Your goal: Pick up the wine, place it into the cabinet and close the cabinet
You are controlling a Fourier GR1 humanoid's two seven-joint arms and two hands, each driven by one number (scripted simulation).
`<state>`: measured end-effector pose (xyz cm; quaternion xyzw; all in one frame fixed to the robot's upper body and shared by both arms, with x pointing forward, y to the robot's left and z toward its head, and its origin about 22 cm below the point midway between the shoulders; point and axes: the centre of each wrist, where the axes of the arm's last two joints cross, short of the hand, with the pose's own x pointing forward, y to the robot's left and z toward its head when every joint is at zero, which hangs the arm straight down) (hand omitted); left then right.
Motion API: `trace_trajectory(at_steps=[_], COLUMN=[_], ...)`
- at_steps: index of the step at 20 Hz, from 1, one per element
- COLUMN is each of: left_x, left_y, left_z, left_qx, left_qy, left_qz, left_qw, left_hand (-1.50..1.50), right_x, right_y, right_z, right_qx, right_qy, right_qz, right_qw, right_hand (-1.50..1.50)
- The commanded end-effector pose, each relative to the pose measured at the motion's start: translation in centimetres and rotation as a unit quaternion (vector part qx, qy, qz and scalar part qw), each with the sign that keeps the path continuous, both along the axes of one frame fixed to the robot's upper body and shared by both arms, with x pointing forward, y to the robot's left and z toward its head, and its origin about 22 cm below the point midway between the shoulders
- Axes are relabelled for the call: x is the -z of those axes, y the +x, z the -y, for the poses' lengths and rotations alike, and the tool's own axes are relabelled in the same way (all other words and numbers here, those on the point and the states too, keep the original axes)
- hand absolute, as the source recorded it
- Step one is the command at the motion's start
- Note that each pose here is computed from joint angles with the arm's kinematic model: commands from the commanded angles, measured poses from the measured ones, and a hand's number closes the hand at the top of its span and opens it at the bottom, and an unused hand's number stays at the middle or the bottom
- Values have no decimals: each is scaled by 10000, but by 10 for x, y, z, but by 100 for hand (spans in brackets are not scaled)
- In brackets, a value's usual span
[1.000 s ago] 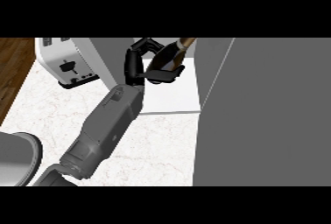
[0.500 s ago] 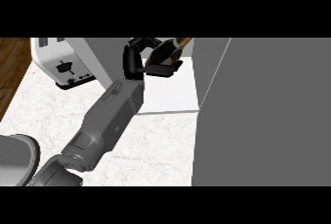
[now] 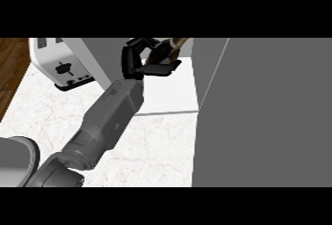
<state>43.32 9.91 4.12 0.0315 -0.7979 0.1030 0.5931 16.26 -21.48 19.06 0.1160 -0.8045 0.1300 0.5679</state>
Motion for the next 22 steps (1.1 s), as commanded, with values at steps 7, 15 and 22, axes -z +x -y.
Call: trace_trajectory(at_steps=[7, 15, 22], left_x=[11, 22, 38], left_y=[0, -6, -13], left_z=[-17, -15, -24], left_qx=[-264, -485, -543], left_qy=[213, 628, 962], left_qz=[-222, -310, -441], left_qw=[9992, 9964, 9929], left_hand=[150, -150, -150], right_x=[-10, -14, -18], right_y=[-11, 8, -5], right_z=[1, -3, -2], right_qx=[-116, -135, -134], right_qy=[98, 81, 90], right_qz=[151, 264, 241], right_qw=[9998, 9995, 9996], right_hand=[-150, -150, -150])
